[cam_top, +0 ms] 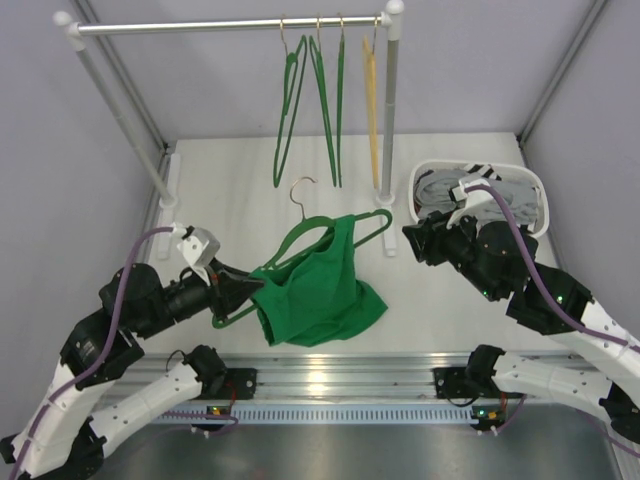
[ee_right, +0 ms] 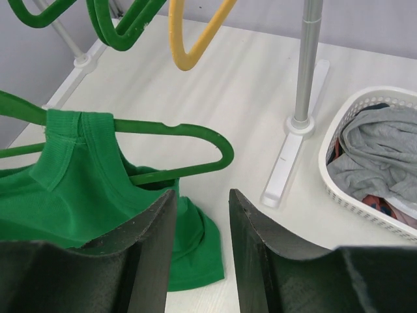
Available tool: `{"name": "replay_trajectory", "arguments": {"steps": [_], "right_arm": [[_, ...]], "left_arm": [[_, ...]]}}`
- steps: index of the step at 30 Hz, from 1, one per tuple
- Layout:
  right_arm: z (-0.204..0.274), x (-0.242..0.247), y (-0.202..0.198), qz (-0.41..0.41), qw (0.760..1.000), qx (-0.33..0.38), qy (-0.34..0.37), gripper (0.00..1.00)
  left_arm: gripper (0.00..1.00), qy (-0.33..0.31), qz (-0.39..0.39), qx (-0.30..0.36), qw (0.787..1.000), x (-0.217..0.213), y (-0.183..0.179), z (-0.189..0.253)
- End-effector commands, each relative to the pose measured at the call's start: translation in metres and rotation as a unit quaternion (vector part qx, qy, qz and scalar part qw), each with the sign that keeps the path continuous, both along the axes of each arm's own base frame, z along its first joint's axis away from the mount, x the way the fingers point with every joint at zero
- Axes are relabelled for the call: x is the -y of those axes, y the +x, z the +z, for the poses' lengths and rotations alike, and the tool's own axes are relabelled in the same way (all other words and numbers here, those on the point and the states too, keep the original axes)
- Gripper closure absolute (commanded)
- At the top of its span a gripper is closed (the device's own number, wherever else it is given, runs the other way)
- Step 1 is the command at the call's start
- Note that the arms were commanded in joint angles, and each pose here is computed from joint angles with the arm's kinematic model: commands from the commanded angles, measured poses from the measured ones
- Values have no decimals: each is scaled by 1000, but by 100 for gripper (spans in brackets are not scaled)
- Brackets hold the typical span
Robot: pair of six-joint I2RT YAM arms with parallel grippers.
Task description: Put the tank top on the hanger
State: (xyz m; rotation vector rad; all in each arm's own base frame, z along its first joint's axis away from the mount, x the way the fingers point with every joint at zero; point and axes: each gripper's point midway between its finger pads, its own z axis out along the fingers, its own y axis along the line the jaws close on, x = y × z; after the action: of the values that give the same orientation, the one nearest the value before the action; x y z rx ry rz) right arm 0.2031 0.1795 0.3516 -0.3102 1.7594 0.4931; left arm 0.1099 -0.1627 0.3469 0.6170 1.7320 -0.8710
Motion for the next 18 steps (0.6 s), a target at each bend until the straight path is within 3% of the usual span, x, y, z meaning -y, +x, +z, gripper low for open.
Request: {"name": "replay_trajectory", "arguments": {"steps": [1, 10, 18], "right_arm": [[15, 3, 0, -6, 1000, 10, 19, 62], [8, 5, 1, -12, 1000, 5, 7, 62], [4, 4, 2, -12, 1000, 1, -1, 61]], "left_arm": [[100, -9, 45, -10, 999, -14, 4, -5], [100, 3, 161, -34, 986, -45, 25, -33], [100, 3, 266, -20, 964, -80, 41, -30]]}}
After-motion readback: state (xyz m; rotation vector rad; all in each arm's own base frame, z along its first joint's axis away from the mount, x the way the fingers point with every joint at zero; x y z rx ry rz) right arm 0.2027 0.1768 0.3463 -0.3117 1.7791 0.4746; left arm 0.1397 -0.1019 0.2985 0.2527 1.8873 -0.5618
